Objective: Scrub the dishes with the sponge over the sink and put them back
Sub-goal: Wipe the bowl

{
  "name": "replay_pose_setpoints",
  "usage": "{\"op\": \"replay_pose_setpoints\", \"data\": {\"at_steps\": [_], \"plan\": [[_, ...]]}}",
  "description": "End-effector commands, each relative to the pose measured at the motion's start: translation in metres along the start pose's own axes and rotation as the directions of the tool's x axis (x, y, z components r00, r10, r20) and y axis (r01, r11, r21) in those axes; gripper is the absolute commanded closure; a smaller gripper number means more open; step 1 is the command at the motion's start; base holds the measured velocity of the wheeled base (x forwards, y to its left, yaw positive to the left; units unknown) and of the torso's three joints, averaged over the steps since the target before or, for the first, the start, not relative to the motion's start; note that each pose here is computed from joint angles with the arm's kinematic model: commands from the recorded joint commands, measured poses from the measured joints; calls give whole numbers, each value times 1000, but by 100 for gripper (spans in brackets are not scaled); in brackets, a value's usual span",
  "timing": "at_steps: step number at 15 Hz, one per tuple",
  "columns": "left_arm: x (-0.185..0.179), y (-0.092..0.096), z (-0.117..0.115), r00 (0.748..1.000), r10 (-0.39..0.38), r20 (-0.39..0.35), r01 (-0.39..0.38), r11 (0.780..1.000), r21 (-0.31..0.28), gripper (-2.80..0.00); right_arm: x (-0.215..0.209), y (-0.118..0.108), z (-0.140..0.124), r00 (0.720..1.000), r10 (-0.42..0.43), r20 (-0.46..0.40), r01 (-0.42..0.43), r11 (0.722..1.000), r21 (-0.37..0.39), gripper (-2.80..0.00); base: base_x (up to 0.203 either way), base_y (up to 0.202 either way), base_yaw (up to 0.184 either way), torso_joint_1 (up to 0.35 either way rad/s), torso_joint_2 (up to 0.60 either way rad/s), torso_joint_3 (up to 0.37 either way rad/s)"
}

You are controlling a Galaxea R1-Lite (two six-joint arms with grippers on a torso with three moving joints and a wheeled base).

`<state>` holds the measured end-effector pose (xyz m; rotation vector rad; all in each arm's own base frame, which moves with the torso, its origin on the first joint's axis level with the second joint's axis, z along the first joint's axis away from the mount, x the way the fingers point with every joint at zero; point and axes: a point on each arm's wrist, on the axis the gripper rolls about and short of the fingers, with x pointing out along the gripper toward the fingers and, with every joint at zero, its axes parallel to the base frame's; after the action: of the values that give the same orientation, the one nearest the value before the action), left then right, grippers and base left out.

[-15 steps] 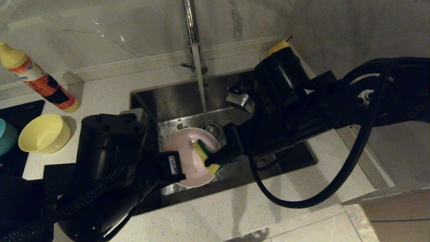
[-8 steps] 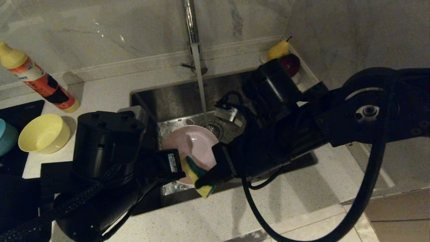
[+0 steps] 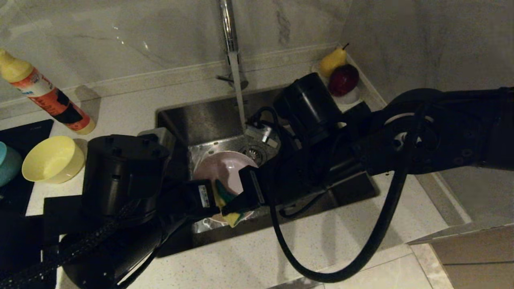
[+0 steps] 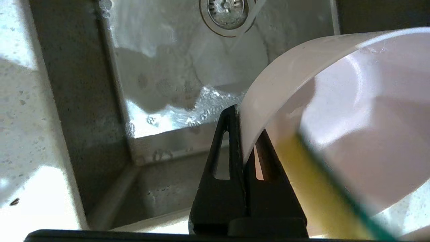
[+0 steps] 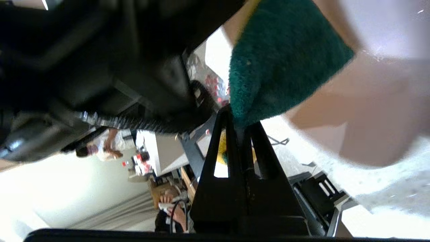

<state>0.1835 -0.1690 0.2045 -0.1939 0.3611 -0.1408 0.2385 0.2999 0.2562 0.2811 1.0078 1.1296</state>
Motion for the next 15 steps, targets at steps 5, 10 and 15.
{"op": "replay_pose_setpoints", "data": {"at_steps": [5, 10, 15], "plan": [[-2, 6, -10, 1000, 6, -26, -6, 1000, 10, 0, -19, 2, 22, 996, 12, 89, -11, 1000, -13, 0, 0, 0, 0, 0, 0, 0], [-3, 8, -10, 1000, 10, -5, -10, 1000, 2, 0, -34, 6, 19, 995, 9, 103, -10, 1000, 8, 0, 0, 0, 0, 0, 0, 0], [-3, 5, -6, 1000, 2, 8, -2, 1000, -7, 0, -41, 2, 0, 998, -21, 51, 19, 999, 40, 0, 0, 0, 0, 0, 0, 0]]}}
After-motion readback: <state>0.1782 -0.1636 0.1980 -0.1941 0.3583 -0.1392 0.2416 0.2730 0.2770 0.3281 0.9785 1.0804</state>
